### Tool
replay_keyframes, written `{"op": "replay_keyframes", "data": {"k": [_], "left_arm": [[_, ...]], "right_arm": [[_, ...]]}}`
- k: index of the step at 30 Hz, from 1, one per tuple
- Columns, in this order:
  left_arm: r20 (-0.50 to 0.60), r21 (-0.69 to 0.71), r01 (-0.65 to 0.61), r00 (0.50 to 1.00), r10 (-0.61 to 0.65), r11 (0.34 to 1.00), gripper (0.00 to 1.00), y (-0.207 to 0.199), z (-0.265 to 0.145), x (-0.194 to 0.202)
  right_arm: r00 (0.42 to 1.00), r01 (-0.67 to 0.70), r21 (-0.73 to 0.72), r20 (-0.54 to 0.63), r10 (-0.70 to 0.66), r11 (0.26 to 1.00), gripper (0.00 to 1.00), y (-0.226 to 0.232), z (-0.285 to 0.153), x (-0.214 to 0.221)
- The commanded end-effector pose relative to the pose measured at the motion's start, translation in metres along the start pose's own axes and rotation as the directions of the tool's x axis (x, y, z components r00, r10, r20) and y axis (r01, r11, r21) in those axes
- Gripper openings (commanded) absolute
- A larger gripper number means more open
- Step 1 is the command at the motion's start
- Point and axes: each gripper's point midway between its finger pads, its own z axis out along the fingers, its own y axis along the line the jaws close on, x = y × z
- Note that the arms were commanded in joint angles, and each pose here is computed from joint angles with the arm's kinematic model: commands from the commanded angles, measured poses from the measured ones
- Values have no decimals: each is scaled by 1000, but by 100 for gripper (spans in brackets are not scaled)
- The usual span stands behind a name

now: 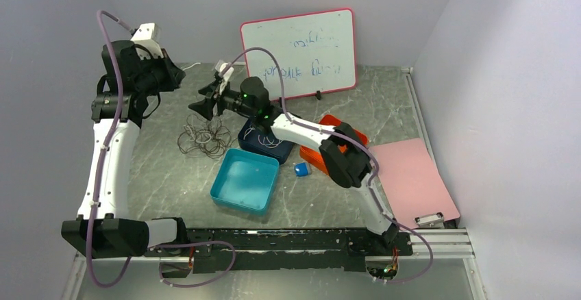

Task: Untangle the cables

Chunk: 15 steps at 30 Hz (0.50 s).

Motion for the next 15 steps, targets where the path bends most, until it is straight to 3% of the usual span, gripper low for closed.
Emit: {"op": "replay_keyframes", "data": {"k": [1,8,15], "left_arm": [[68,39,8,998,-10,999,7,-14,-18,-29],[162,19,17,987,-20,1000,7,-20,-36,-68],[327,60,26,944,-44,998,7,-44,-71,-142]], "right_arm": [[1000,0,-28,29,1,1000,65,3,24,4],[999,-32,-8,-32,31,999,57,-1,45,47],[991,-77,19,-107,78,997,55,-4,46,96]]}}
